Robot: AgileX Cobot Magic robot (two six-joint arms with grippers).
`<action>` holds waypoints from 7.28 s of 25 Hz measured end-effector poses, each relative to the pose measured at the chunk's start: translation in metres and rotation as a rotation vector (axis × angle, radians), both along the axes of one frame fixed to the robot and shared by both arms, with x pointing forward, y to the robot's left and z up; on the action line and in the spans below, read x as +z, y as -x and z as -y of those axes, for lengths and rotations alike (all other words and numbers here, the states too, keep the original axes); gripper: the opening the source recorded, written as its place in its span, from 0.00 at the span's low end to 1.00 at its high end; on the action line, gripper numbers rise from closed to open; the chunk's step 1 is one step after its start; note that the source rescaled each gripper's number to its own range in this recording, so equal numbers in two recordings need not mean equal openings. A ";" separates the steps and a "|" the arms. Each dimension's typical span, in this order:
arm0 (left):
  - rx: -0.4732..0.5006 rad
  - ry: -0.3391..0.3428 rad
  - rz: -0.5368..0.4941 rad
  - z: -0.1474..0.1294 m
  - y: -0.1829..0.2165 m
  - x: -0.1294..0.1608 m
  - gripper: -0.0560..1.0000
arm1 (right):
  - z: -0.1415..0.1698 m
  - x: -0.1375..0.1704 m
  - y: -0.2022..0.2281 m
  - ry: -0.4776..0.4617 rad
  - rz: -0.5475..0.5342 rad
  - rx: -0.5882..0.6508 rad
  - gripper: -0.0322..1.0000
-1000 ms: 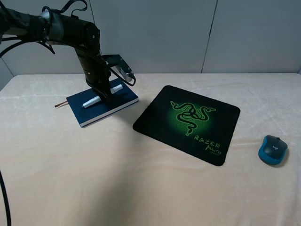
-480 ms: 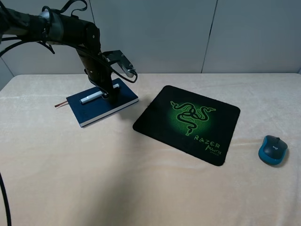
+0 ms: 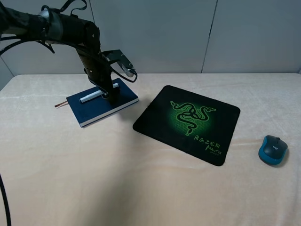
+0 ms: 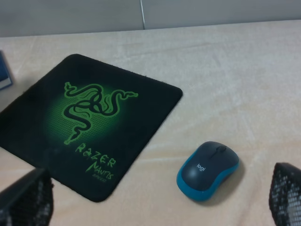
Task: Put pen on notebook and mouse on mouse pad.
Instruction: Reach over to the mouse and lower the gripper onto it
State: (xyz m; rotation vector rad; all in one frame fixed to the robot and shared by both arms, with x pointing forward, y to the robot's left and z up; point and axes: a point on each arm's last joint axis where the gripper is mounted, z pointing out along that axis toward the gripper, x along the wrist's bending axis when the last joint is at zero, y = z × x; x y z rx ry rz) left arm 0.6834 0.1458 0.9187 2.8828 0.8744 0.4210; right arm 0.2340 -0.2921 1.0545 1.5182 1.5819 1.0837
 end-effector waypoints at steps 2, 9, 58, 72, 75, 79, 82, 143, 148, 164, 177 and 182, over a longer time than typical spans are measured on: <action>0.005 -0.004 -0.007 -0.002 0.004 0.013 1.00 | 0.000 0.000 0.000 0.000 0.000 0.000 1.00; 0.085 0.007 -0.009 -0.011 0.026 0.079 1.00 | 0.000 0.000 0.000 0.000 0.000 0.000 1.00; 0.371 0.476 0.295 -0.147 0.431 0.153 0.97 | 0.000 0.000 0.000 0.000 0.000 0.000 1.00; 0.449 0.642 0.449 -0.157 0.454 0.120 0.97 | 0.000 0.000 0.000 0.000 0.000 0.000 1.00; 0.448 0.646 0.454 -0.156 0.454 0.120 0.97 | 0.000 0.000 0.000 0.000 0.000 0.000 1.00; 0.448 0.646 0.454 -0.156 0.454 0.120 0.97 | 0.000 0.000 0.000 0.000 0.000 0.000 1.00; 0.449 0.647 0.454 -0.156 0.454 0.120 0.97 | 0.000 0.000 0.000 0.000 0.000 0.000 1.00; 0.780 0.560 0.591 -0.155 0.456 0.120 0.97 | -0.005 -0.098 -0.247 -0.108 -1.045 -0.290 1.00; 0.780 0.560 0.591 -0.155 0.456 0.120 0.97 | -0.004 -0.120 -0.256 -0.084 -1.084 -0.310 1.00; 0.780 0.560 0.591 -0.155 0.456 0.120 0.96 | 0.027 -0.143 -0.269 -0.116 -1.049 -0.403 1.00; 0.780 0.560 0.591 -0.155 0.456 0.120 0.95 | 0.027 -0.154 -0.277 -0.119 -1.020 -0.397 1.00; 0.780 0.560 0.591 -0.155 0.456 0.120 0.95 | 0.027 -0.164 -0.276 -0.114 -1.057 -0.399 1.00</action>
